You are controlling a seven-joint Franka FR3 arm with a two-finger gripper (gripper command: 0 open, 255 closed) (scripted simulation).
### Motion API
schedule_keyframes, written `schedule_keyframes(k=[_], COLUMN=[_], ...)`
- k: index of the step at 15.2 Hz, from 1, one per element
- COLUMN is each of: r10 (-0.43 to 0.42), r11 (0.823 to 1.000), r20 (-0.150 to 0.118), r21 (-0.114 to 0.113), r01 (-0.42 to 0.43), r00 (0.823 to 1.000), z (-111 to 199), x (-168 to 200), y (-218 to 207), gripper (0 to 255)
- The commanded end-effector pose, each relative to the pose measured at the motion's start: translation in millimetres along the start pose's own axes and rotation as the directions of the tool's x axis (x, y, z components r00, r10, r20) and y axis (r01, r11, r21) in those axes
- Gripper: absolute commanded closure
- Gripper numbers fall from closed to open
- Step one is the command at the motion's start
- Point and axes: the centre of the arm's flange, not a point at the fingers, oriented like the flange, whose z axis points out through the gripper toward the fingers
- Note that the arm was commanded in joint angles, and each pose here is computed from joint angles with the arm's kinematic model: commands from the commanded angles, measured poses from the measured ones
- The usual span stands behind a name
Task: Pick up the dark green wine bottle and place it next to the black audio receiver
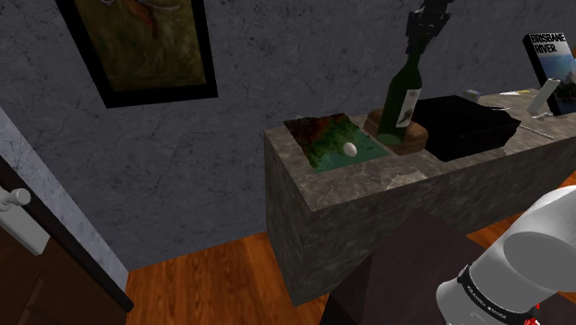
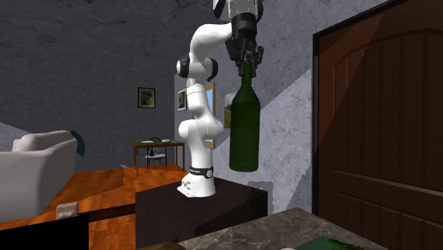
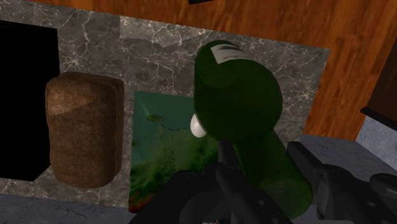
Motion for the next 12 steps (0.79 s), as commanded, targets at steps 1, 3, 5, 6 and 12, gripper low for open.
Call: schedule_keyframes(k=[1,3,5,6,12], r10=[0.000,0.000,0.000,0.000,0.000], r11=[1.000,1.000,1.000,1.000,1.000], r20=[0.000,0.000,0.000,0.000,0.000], r21=[0.000,0.000,0.000,0.000,0.000], r01=[0.000,0.000,0.000,0.000,0.000], r00=[1.000,1.000,1.000,1.000,1.000], z=[-10,-17,-18,-19,-21], x=[1,2,-5,-8,-27], y=[0,0,26,39,116], gripper=[255,255,255,255,255])
